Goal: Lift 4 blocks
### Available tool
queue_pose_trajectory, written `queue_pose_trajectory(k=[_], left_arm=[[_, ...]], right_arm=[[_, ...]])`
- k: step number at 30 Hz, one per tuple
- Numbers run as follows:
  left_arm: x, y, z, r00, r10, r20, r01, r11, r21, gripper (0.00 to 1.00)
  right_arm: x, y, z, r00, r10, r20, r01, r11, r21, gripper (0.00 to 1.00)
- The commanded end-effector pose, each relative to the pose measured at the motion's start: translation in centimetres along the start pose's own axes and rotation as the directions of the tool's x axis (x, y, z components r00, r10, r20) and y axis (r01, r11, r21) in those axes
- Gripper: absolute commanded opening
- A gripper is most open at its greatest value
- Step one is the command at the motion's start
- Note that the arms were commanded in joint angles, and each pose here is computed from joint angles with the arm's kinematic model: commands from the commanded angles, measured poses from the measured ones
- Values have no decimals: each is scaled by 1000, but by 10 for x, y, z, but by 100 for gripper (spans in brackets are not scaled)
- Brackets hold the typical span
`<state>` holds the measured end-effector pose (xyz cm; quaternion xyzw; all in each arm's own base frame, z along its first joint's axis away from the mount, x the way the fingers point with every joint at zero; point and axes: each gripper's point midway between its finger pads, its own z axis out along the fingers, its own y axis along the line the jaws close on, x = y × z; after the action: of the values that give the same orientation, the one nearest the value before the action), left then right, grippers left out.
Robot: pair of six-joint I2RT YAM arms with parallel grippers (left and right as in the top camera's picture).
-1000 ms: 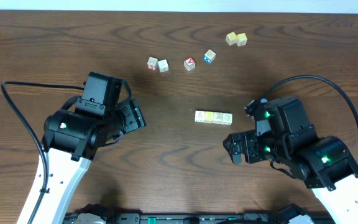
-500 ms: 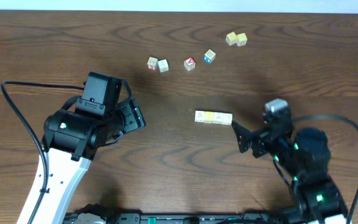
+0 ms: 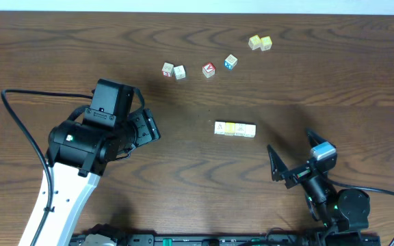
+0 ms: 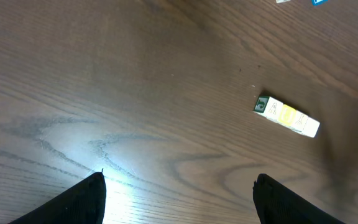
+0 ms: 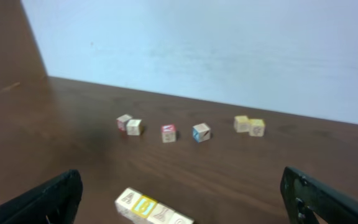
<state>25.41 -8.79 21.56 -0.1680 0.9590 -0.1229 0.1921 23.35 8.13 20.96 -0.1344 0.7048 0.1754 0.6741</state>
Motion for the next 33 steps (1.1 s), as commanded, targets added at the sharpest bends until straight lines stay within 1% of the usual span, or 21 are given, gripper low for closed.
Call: queue_pose_trajectory(k=[1,6,9,14,17,22,25,33], left_arm=[[-3,4,-1,1000,12,13,-11,1000,-18,76],[-3,4,-1,1000,12,13,-11,1000,-18,76],[-3,4,-1,1000,12,13,-11,1000,-18,76],[-3,4,-1,1000,12,13,-11,1000,-18,76],[-3,4,-1,1000,12,13,-11,1000,-18,76],[-3,4,-1,1000,12,13,-11,1000,-18,76],[-3,4,-1,1000,12,13,-11,1000,-18,76],[-3,4,-1,1000,12,13,-11,1000,-18,76]], right_arm=[[5,-8,-1,999,-27,38,26,999,30,99],[6,-10,-2,989,-97,111,93,995,44,99],[9,-15,-3,987,-101,122,92,993,74,99],[3,-24,-8,983,-113,148,92,986,140,99],[13,-32,-7,990,-98,105,78,981,177,99],[48,-52,-10,999,-43,-31,49,960,275,99],[49,-58,-12,998,-54,-42,64,948,312,99],[48,-59,-12,997,-62,-43,73,947,312,99]])
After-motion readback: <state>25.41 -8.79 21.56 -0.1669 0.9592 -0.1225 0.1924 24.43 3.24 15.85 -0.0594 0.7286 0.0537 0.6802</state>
